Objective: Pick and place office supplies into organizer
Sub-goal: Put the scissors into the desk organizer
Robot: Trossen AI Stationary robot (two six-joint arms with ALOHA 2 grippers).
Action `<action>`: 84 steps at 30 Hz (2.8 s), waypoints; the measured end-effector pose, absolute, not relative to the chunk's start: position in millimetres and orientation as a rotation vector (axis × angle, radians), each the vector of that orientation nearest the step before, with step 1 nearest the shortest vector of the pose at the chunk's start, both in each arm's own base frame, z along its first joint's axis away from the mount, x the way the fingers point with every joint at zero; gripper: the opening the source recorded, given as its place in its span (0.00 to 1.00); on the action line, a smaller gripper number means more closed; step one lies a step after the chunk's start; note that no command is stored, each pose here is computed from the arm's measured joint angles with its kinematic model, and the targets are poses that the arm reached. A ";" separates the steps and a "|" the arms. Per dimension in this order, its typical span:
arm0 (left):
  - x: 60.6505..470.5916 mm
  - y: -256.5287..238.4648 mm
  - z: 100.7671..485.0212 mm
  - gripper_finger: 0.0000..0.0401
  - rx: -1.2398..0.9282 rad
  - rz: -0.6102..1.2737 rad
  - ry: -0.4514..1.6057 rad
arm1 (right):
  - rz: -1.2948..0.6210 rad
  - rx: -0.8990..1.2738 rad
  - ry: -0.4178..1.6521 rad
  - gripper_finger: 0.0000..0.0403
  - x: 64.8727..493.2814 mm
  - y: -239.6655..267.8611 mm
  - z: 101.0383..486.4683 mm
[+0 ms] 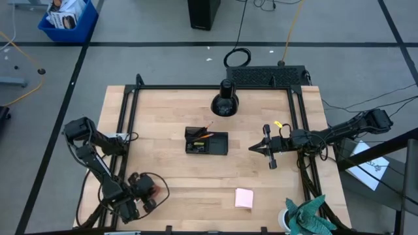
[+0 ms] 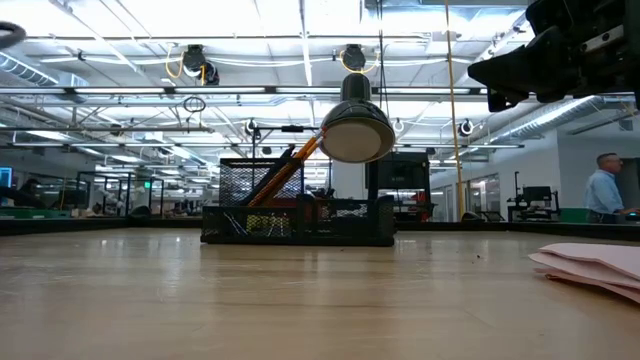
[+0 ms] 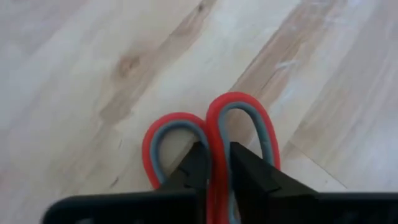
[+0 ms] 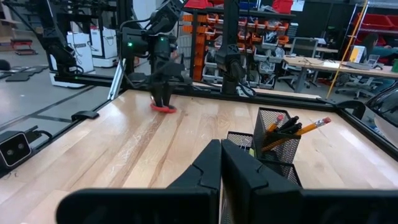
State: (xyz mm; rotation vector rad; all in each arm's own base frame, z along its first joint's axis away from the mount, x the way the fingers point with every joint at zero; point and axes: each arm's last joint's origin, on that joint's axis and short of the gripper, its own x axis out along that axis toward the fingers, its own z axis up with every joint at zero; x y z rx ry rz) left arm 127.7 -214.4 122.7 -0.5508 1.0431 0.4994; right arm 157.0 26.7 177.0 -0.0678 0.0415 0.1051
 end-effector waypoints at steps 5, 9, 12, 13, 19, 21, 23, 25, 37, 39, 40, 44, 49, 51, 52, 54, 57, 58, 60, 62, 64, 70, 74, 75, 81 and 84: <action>133.5 -211.9 123.6 0.05 -0.444 0.454 0.945 | 0.105 -0.070 0.042 0.01 157.0 26.7 176.9; 140.7 -210.9 126.0 0.09 -0.335 0.405 0.834 | 0.104 -0.070 0.041 0.01 157.1 26.7 177.0; 151.3 -207.4 133.9 0.08 -0.255 0.374 0.738 | 0.102 -0.070 0.041 0.01 157.1 26.6 177.0; 155.6 -205.8 138.1 0.06 -0.232 0.365 0.701 | 0.102 -0.070 0.041 0.01 157.1 26.6 177.0; 188.5 -196.4 182.3 0.03 -0.007 0.257 0.471 | 0.102 -0.070 0.041 0.01 157.1 26.6 177.0; 201.5 -190.4 202.8 0.05 0.091 0.220 0.394 | 0.102 -0.070 0.040 0.01 157.1 26.6 177.2; 213.5 -182.4 226.0 0.07 0.193 0.202 0.298 | 0.102 -0.069 0.033 0.01 157.1 26.7 177.8; 224.7 -174.4 251.2 0.06 0.279 0.145 0.179 | 0.102 -0.069 0.030 0.01 157.1 26.7 178.1; 262.3 -56.5 309.2 0.06 0.411 -0.100 -0.143 | 0.103 -0.070 0.026 0.01 157.1 26.7 178.5; 267.6 -34.2 305.6 0.05 0.375 -0.126 -0.171 | 0.104 -0.075 0.026 0.01 157.1 26.7 178.5; 269.9 -22.8 301.5 0.04 0.360 -0.120 -0.184 | 0.104 -0.076 0.026 0.01 157.1 26.7 178.5; 269.2 8.9 272.8 0.03 0.284 -0.127 -0.229 | 0.103 -0.089 0.017 0.01 157.1 26.7 179.3; 259.1 23.6 232.6 0.05 0.218 -0.103 -0.248 | 0.102 -0.097 0.006 0.01 157.1 26.7 180.3; 256.4 25.4 216.8 0.05 0.191 -0.100 -0.232 | 0.101 -0.099 -0.005 0.01 157.1 26.7 181.3; 256.0 26.3 212.1 0.05 0.186 -0.097 -0.238 | 0.101 -0.098 -0.012 0.01 157.1 26.7 182.0; 256.9 28.4 202.9 0.03 0.172 -0.091 -0.239 | 0.100 -0.097 -0.021 0.01 157.1 26.7 182.9; 261.5 31.5 190.1 0.03 0.139 -0.085 -0.220 | 0.099 -0.094 -0.042 0.01 157.1 26.6 184.9; 263.2 32.1 187.7 0.04 0.135 -0.084 -0.228 | 0.099 -0.093 -0.049 0.01 157.0 26.6 185.7; 266.1 33.7 183.2 0.05 0.118 -0.070 -0.234 | 0.098 -0.090 -0.066 0.01 157.0 26.6 187.3; 267.8 36.6 177.2 0.05 0.087 -0.034 -0.222 | 0.097 -0.083 -0.081 0.01 156.8 26.6 188.8; 269.2 38.6 172.2 0.04 0.054 0.000 -0.210 | 0.097 -0.081 -0.086 0.01 156.8 26.6 189.3; 270.0 42.0 166.8 0.03 -0.029 0.115 -0.189 | 0.098 -0.073 -0.086 0.01 156.8 26.6 189.3; 270.8 39.5 164.1 0.05 -0.038 0.132 -0.160 | 0.099 -0.054 -0.085 0.01 156.8 26.6 189.3; 271.1 38.8 163.2 0.05 -0.040 0.140 -0.152 | 0.100 -0.054 -0.085 0.01 156.8 26.6 189.3; 272.3 32.8 159.3 0.03 -0.044 0.178 -0.112 | 0.103 -0.029 -0.073 0.01 156.9 26.7 188.3; 272.6 30.3 157.3 0.05 -0.040 0.227 -0.091 | 0.105 -0.022 -0.072 0.01 156.9 26.9 188.2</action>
